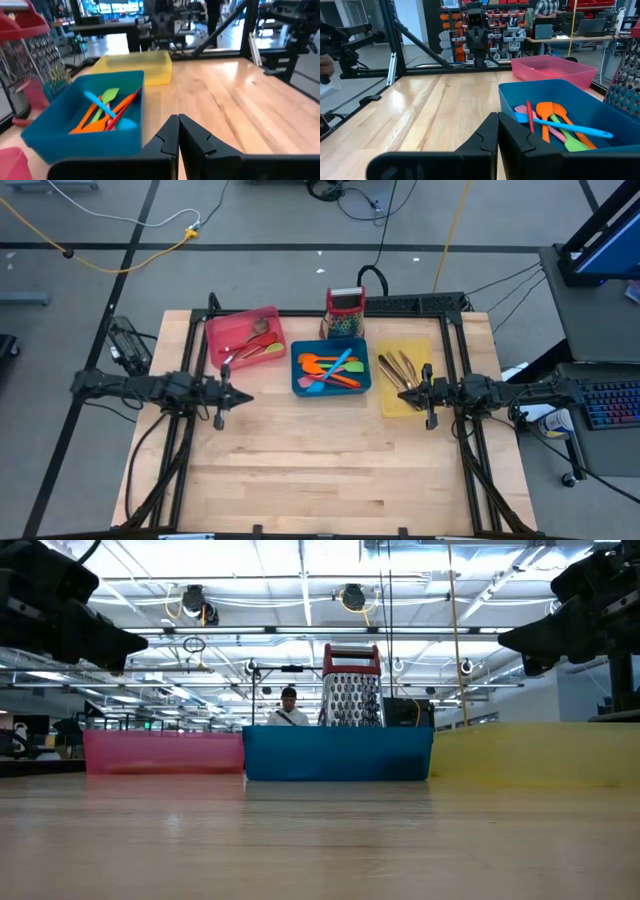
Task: Pick & Place Kitchen Items
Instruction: Return to Home Position
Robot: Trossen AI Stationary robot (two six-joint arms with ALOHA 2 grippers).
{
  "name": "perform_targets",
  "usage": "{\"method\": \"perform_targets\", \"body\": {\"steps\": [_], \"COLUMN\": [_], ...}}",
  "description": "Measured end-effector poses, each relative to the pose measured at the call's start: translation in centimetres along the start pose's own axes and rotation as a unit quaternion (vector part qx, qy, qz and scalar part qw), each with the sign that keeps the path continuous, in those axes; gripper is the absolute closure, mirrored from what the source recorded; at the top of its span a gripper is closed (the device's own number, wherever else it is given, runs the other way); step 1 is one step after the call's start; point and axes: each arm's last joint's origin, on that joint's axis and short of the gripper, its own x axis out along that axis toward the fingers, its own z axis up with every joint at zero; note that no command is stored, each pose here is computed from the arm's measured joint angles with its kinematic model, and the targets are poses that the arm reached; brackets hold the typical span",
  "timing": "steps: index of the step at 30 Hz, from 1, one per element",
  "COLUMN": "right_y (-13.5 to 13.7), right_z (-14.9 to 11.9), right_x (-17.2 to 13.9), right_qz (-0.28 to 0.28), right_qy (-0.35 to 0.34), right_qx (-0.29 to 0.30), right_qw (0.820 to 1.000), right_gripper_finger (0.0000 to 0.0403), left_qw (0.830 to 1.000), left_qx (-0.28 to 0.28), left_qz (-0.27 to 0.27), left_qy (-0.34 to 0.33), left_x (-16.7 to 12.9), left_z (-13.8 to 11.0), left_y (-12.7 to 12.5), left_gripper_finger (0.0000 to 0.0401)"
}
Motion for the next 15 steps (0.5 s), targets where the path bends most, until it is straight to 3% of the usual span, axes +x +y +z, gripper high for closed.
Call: {"method": "perform_targets", "body": {"steps": [5,15], "right_y": [0.0,0.0], "right_z": [0.0,0.0], "right_x": [0.0,0.0], "right_qz": [0.0,0.0], "right_qy": [0.0,0.0], "right_qx": [0.0,0.0], "right_qw": [1.0,1.0], "right_gripper_finger": [0.0403,0.0403], "left_qw": [1.0,1.0], "left_qx": [0.008,-0.008], "left_qz": [0.0,0.002], "left_qy": [0.018,0.009], "left_x": [0.23,0.36], "left_z": [-0.27,-0.15], "left_y": [-0.03,-0.02], "left_gripper_finger": [0.0397,0.0365]}}
